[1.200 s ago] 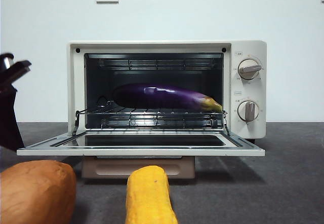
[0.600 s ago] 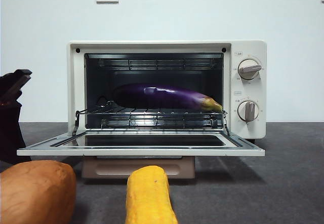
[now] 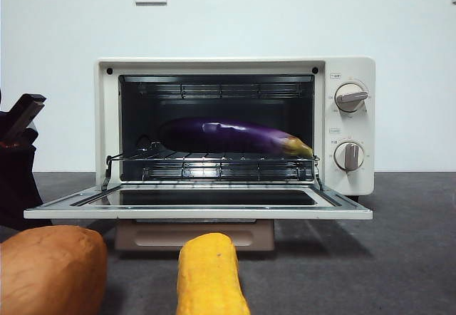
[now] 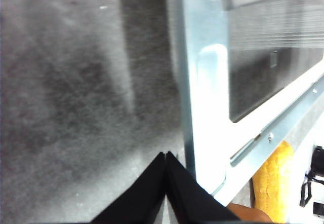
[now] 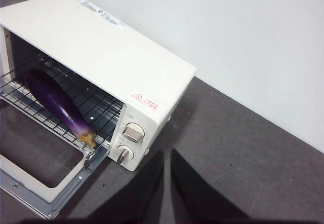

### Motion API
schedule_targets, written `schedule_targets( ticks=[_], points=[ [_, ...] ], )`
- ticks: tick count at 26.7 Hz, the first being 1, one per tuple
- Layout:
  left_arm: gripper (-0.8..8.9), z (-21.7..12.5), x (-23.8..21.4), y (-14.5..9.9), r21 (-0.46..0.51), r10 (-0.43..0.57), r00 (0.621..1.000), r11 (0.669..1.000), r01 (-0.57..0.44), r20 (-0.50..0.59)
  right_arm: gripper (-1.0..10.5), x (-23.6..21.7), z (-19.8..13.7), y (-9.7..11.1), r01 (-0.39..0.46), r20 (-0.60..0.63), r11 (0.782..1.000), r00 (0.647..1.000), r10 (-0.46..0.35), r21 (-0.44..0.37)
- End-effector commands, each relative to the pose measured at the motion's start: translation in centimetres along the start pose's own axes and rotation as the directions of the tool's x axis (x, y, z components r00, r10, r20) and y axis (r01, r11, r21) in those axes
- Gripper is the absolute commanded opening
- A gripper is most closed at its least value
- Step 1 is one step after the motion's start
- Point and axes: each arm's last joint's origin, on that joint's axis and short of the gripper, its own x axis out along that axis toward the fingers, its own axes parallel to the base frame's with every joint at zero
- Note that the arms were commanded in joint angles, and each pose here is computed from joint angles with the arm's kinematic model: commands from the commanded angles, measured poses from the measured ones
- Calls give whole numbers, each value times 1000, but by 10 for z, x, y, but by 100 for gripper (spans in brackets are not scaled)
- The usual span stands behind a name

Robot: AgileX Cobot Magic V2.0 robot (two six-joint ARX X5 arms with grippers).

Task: Take the eggplant from the table,put the eggplant in the oven

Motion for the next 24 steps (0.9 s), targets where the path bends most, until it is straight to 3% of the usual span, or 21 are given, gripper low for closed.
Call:
schedule_targets(
  ticks=[1,10,16,24],
  points=[
    [6,2,2,1,16,-56,998,998,56,-8,5,-3,4,-1,-5,19,1000,1000,5,29],
    [6,4,-4,1,6,-226,974,974,226,29,5,-4,2,-3,-5,6,1000,1000,5,24],
    [6,18,-25,1,15,-366,924,930,367,111,5,-4,0,-2,-5,-6,1000,1000,5,20],
    [6,70,-70,-25,148,-368,904,928,342,220,5,-4,-1,-2,-12,-22,999,1000,13,33]
  ],
)
